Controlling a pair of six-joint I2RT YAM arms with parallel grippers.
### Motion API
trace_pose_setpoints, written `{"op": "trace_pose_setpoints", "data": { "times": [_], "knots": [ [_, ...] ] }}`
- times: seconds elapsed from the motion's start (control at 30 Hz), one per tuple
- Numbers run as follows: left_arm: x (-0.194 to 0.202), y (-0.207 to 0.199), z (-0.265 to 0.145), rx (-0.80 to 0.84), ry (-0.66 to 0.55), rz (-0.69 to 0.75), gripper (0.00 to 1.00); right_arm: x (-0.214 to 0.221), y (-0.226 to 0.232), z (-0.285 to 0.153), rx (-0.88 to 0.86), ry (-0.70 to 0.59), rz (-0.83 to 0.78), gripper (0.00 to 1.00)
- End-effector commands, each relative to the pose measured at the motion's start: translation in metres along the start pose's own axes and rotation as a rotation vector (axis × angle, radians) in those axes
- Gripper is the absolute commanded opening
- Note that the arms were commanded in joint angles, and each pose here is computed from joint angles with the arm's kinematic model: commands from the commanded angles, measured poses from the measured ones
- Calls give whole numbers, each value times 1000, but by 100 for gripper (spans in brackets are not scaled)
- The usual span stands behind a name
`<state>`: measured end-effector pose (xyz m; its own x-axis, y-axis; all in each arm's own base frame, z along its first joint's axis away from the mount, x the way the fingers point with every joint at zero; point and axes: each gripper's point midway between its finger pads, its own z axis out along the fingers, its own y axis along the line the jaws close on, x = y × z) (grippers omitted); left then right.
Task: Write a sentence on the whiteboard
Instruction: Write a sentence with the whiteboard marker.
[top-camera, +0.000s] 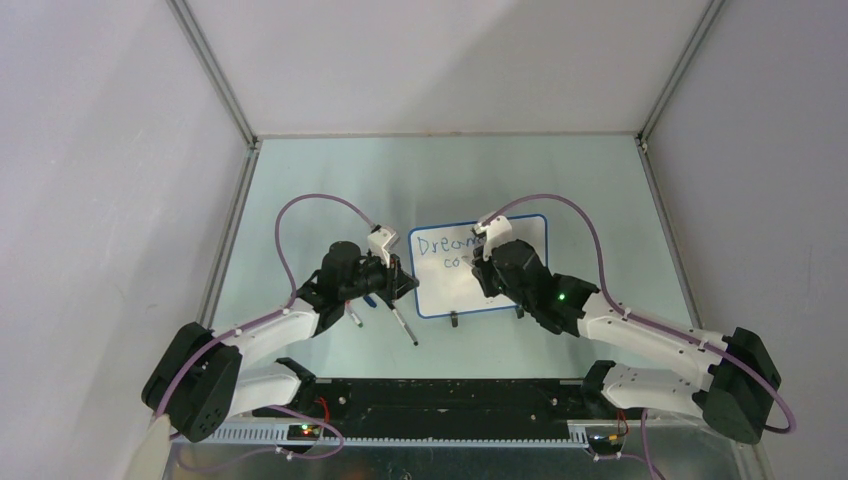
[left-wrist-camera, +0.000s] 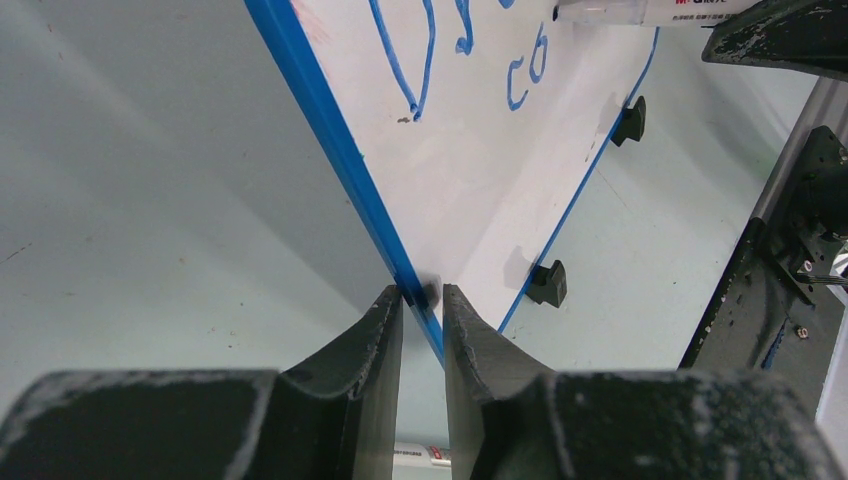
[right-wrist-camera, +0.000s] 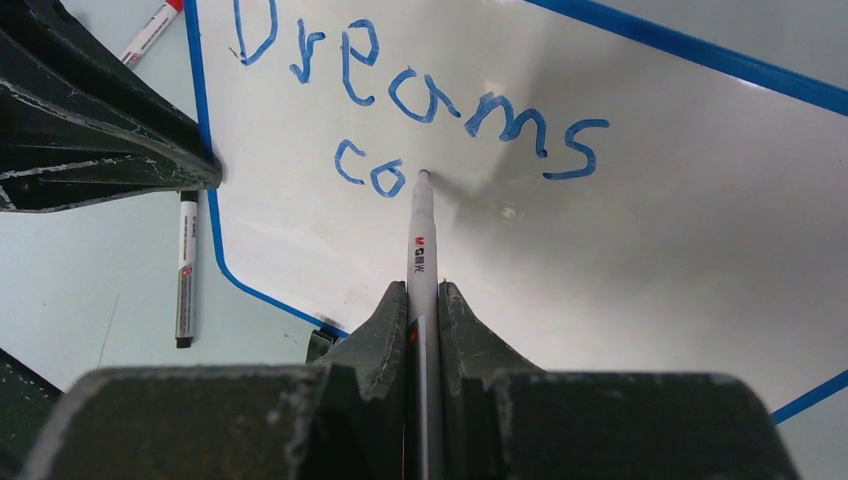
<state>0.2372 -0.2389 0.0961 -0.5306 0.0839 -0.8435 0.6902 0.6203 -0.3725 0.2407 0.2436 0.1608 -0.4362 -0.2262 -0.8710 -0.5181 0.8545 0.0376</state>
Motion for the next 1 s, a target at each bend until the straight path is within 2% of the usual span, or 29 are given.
{"op": "trace_pose_setpoints", "data": {
  "times": [0.0, 0.47, 0.97],
  "knots": [
    [-16, -7, 0, 23, -38, 44, 26, -1, -6, 2, 30, -4, 18, 0],
    [-16, -6, 0, 22, -38, 44, 26, 15, -7, -1, 26, 61, 18, 0],
    [-16, -7, 0, 24, -39, 44, 26, 15, -2, -3, -10, 67, 19, 0]
  ]
}}
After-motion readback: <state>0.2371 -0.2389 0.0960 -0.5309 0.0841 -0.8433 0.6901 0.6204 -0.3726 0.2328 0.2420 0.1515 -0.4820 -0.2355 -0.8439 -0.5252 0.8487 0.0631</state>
